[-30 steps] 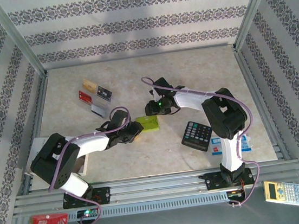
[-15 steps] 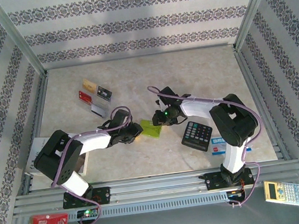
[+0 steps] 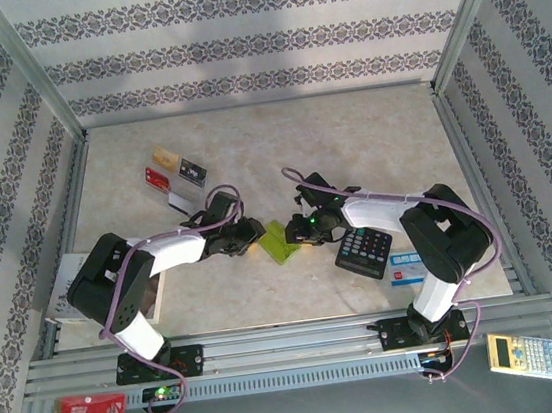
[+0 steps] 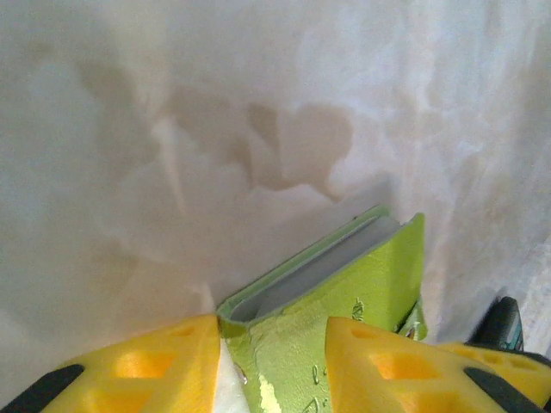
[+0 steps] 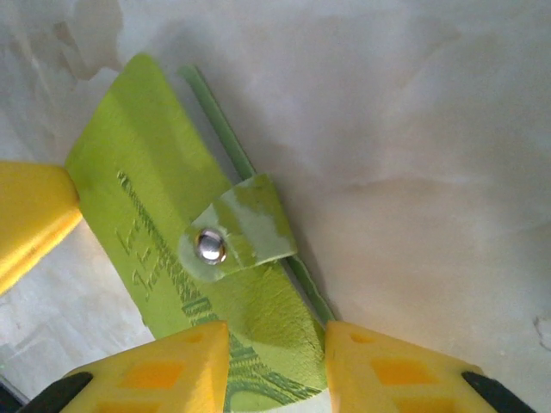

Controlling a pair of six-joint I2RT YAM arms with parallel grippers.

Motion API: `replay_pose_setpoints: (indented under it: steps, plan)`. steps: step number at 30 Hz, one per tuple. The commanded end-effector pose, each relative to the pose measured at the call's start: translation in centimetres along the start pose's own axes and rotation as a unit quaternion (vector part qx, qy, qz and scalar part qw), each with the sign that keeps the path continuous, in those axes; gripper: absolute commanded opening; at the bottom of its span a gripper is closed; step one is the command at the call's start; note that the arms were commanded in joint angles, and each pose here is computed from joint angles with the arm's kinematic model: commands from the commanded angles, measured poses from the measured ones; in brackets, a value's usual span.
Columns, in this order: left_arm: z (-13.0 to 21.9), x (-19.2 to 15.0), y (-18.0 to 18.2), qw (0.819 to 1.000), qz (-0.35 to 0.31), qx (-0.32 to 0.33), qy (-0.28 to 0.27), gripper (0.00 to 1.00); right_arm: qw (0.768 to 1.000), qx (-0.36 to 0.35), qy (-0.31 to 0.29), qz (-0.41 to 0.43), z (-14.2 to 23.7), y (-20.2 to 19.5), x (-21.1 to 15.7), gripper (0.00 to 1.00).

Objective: Take the credit cards out of the card holder

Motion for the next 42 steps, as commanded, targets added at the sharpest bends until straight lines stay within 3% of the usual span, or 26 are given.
replay_pose_setpoints:
  steps: [1,5,15,24,33,42]
  plan:
    - [1.7,0.8,-0.4,0.999,-0.008,-0.011,-0.037,0.38,1.0,0.001,-0.022,-0.011,1.0,0.2,-0.1,0.35]
    - [2.6,-0.3,0.6,0.999,0.016,-0.022,-0.023,0.39,1.0,0.003,-0.017,-0.018,0.9,-0.2,-0.6,0.34]
    - [0.3,-2.6,0.3,0.998,0.021,-0.043,0.039,0.38,0.999,0.015,0.014,-0.03,-0.6,-0.2,-1.6,0.33]
    - [-0.7,-2.6,1.2,0.998,0.024,-0.026,0.046,0.38,0.995,0.096,0.032,0.013,-1.0,2.5,-1.6,0.32]
    - [-0.8,-2.6,1.2,0.998,0.007,-0.019,0.052,0.34,0.997,0.025,-0.06,0.03,2.1,0.1,1.4,0.32]
    - [-0.8,-2.7,0.7,0.998,-0.016,-0.023,0.06,0.31,0.999,0.006,-0.043,0.031,0.1,-0.1,3.5,0.29]
Point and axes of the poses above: each hand's point on the last joint's axis, 136 mm out from that joint toward the fingers, its own z axis back along the fingers, its own y axis along the line the jaws close on, x = y × z, the point moved 5 cm from there along z, back along the fingers, and after that the axes turned 13 degrees about z, right-handed, at the moved point
